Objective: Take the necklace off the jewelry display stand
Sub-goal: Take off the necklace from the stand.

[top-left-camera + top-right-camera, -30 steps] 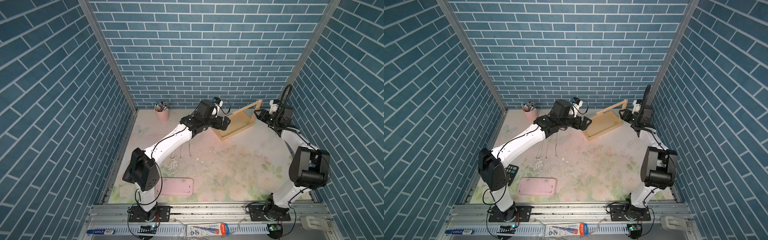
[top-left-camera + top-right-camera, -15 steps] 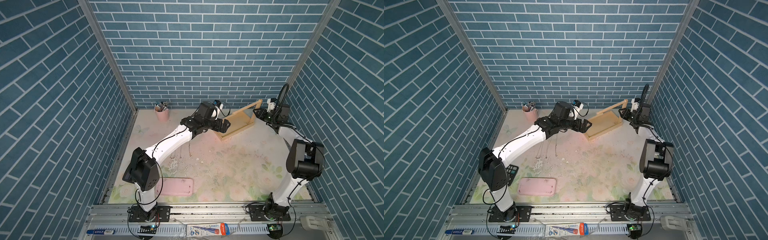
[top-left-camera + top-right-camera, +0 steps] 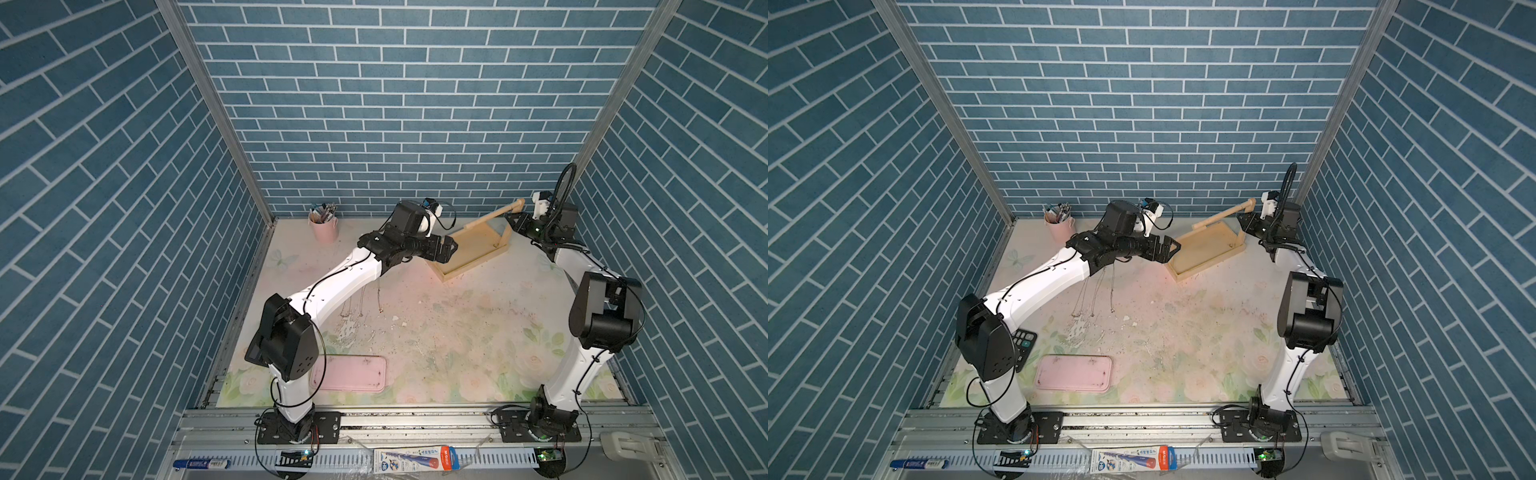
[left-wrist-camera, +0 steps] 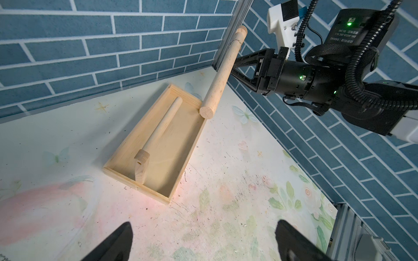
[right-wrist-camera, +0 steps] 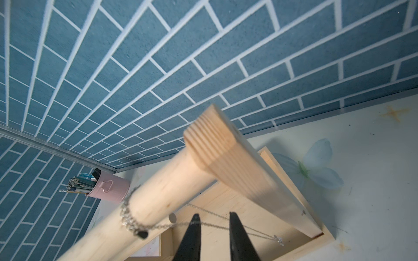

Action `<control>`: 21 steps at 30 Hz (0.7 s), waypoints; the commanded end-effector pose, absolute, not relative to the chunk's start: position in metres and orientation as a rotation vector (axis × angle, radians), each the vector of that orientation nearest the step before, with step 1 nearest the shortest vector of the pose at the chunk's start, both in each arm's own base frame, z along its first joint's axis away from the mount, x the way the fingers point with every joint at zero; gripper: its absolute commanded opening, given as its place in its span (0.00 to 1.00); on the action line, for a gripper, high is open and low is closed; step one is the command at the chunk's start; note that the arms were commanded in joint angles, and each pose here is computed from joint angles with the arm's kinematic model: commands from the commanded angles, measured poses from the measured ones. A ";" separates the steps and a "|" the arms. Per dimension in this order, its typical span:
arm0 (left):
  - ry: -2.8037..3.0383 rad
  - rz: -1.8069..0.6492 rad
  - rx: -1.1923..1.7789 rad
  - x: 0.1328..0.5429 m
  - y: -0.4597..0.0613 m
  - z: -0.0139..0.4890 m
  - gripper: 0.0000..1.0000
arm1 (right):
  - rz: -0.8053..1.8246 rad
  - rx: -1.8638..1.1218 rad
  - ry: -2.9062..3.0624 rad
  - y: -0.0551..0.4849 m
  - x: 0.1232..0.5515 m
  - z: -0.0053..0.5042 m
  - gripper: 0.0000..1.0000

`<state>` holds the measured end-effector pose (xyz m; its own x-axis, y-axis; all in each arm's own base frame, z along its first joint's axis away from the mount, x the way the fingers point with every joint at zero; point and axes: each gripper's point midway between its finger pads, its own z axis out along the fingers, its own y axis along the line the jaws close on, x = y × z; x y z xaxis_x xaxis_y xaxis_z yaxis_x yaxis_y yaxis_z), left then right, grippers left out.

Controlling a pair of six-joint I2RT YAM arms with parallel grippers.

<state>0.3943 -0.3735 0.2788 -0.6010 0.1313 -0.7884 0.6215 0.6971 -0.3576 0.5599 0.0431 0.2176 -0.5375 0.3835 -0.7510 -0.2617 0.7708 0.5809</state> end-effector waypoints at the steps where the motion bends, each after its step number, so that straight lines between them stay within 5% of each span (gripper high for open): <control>1: 2.142 -0.821 0.574 0.399 -0.376 0.269 0.99 | 0.832 0.030 1.935 0.051 0.564 0.228 0.18; 14: 2.158 -0.825 0.559 0.404 -0.373 0.263 0.99 | 0.818 0.001 1.912 0.063 0.556 0.240 0.01; 21: 2.159 -0.829 0.554 0.403 -0.372 0.264 0.99 | 0.799 0.002 1.899 0.067 0.544 0.246 0.00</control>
<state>0.3997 -0.3721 0.2759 -0.6116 0.1185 -0.7822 0.6153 0.6928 -0.3761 0.5505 0.0651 0.2174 -0.5383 0.3611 -0.7615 -0.2971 0.7643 0.5724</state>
